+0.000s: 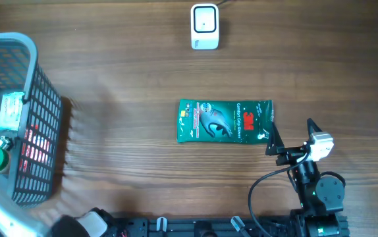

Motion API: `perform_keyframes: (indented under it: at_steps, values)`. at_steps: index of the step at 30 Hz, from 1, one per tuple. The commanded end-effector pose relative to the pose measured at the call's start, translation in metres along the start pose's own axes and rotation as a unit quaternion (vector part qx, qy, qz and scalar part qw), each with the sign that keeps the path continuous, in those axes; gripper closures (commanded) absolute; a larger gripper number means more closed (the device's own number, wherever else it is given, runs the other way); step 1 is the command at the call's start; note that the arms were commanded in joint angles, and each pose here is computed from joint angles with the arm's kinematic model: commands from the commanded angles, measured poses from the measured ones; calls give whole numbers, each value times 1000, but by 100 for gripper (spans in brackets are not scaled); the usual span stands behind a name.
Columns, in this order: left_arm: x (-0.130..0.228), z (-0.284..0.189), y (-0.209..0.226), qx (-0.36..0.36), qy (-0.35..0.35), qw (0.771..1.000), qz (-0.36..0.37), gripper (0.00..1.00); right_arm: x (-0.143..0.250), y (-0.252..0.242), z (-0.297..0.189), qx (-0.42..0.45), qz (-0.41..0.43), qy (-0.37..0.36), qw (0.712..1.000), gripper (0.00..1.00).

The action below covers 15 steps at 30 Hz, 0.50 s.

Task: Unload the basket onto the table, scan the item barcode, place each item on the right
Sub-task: 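Reach the left gripper back into the basket and grasp the green-lidded jar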

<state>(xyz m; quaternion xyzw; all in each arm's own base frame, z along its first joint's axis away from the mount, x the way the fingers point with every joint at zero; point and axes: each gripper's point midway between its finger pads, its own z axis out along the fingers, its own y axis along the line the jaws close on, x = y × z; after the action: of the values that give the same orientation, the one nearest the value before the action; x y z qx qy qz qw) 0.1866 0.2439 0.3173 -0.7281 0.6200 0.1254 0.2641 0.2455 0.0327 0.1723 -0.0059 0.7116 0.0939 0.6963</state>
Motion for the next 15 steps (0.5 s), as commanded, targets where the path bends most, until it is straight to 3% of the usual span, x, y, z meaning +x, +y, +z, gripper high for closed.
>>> perform_keyframes:
  at_steps: [1,4,8,15]
  values:
    - [7,53,22,-78,76,993,-34,0,-2,-1,0,3,-9,-5,1000,0]
    - [23,100,32,-127,114,985,-27,0,-2,-1,0,3,-9,-5,1000,0]
    - [48,159,35,-131,137,982,26,0,-2,-1,0,3,-9,-5,1000,0]
    - [73,197,48,-134,140,981,27,0,-2,-1,0,3,-9,-5,1000,0]
